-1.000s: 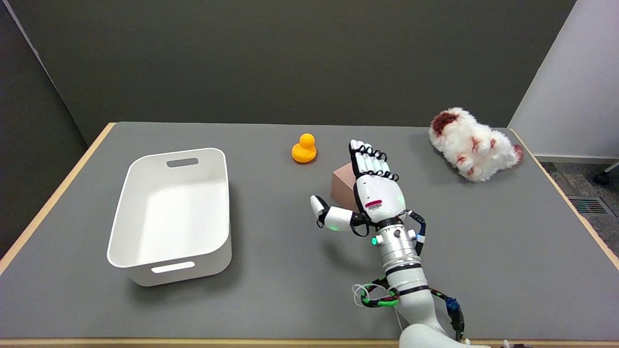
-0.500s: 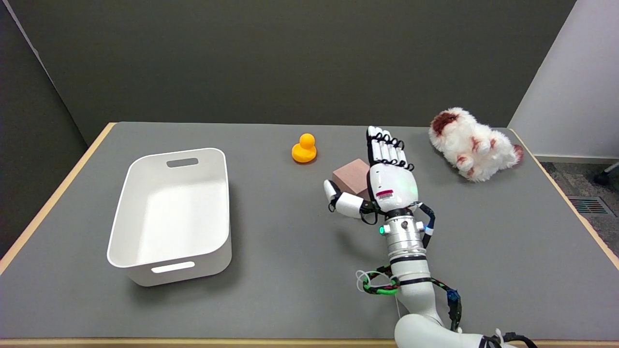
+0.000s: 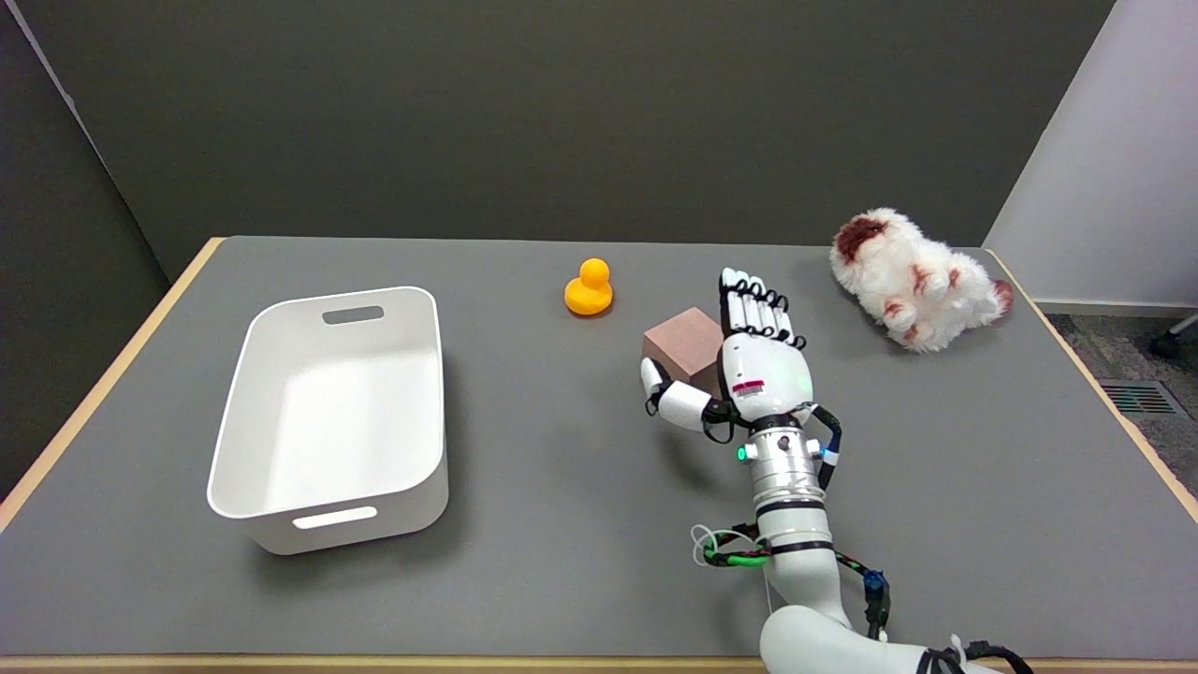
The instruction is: Pick up wooden cube.
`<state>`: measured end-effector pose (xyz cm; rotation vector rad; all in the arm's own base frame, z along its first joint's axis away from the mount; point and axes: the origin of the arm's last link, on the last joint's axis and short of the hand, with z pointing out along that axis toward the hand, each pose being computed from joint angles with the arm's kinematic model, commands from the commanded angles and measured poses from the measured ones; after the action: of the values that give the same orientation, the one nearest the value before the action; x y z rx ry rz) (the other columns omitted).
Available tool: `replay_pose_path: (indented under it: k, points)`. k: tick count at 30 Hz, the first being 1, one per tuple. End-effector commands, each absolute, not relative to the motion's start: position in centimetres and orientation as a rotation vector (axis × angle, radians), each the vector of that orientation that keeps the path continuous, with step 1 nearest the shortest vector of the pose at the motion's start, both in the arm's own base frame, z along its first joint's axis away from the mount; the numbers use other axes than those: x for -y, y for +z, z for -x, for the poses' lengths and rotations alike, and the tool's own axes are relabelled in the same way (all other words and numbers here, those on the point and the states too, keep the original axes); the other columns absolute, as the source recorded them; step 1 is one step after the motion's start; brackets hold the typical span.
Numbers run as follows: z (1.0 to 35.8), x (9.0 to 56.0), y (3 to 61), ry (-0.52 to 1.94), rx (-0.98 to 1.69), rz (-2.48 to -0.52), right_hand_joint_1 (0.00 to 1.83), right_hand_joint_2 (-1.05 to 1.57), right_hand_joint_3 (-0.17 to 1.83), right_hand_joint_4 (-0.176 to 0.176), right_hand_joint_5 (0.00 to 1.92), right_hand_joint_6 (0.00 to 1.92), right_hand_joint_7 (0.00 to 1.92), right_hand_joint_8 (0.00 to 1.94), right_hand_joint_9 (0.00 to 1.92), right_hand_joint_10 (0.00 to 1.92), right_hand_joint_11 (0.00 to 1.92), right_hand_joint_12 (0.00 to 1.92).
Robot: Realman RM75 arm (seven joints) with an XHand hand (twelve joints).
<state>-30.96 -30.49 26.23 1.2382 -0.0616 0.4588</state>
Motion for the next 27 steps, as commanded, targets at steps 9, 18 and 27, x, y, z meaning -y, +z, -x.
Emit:
replay_pose_path:
  k: [9,18,27]
  points:
    - [33.2,31.9,26.9,0.391,0.168,-1.209,0.36,0.69,0.66,-0.176,0.0,0.0,0.0,0.01,0.0,0.0,0.0,0.44]
    - [32.6,32.2,26.6,0.355,0.041,-1.267,0.45,0.74,0.69,-0.176,0.0,0.0,0.08,0.52,0.04,0.75,0.0,0.99]
    - [31.7,32.4,26.3,0.351,-0.049,-1.308,0.86,0.91,0.81,-0.176,0.08,0.73,0.0,1.55,0.44,1.51,0.01,1.83]
